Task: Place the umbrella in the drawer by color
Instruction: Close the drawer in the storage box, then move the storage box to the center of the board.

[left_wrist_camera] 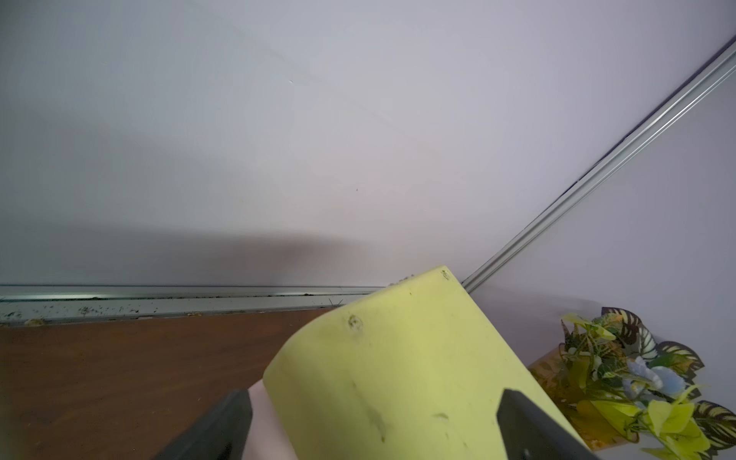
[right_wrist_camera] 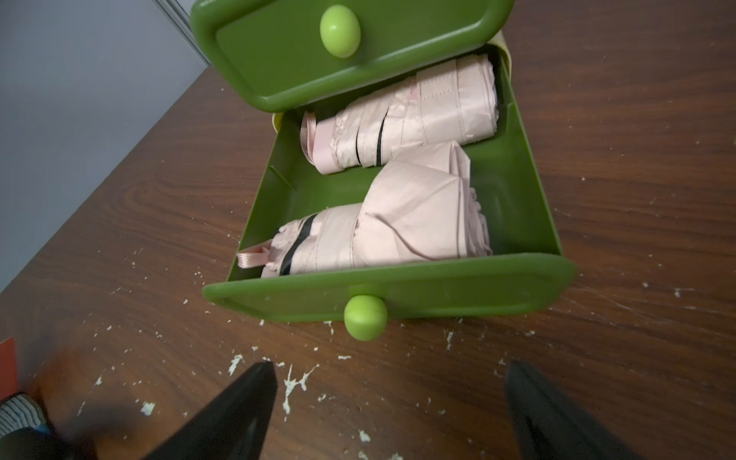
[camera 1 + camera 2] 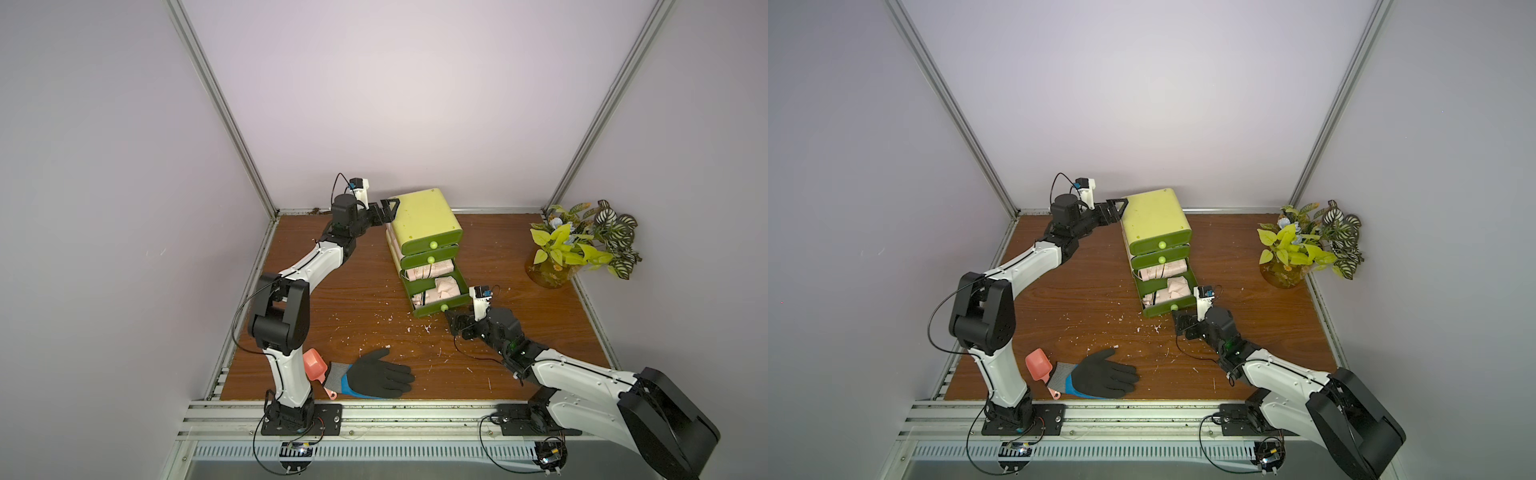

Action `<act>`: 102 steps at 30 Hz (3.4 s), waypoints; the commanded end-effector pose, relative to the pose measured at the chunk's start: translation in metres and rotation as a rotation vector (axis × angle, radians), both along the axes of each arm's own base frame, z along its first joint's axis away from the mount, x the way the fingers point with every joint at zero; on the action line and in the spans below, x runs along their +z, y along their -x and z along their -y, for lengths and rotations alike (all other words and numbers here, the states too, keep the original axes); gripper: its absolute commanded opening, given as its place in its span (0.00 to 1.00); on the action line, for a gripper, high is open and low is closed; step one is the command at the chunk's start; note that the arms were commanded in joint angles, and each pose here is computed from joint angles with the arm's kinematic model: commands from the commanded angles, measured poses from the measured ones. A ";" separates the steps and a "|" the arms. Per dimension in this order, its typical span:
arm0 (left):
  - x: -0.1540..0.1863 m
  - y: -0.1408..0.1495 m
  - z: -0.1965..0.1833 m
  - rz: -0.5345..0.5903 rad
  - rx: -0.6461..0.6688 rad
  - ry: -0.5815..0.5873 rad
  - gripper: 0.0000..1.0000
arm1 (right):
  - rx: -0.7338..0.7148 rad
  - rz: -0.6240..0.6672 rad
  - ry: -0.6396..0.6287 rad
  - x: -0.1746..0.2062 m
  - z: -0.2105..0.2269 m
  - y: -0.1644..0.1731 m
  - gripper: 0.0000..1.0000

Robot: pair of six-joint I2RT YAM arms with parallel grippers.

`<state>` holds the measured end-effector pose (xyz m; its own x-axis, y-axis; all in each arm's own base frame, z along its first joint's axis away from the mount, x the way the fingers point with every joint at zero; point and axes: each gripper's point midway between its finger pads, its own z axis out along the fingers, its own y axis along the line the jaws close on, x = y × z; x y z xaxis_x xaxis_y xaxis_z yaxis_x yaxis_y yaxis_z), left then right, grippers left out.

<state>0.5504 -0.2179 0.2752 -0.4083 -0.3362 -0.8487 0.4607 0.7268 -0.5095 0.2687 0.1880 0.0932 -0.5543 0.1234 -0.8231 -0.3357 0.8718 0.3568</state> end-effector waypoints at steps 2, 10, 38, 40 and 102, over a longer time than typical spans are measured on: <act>-0.007 -0.023 0.005 0.001 -0.074 -0.103 1.00 | 0.009 0.072 -0.081 0.028 -0.012 -0.012 0.96; -0.034 -0.056 0.023 -0.052 -0.176 -0.133 1.00 | 0.027 0.032 -0.083 0.018 -0.022 -0.018 0.94; -0.082 -0.021 0.060 -0.230 -0.344 0.100 1.00 | 0.152 0.373 -0.219 0.044 -0.125 -0.131 0.83; -0.084 -0.020 0.061 -0.233 -0.344 0.094 1.00 | 0.152 0.384 -0.262 0.043 -0.127 -0.131 0.82; -0.006 0.146 0.091 -0.114 -0.271 0.066 1.00 | 0.348 0.119 -0.423 0.220 -0.104 -0.121 0.99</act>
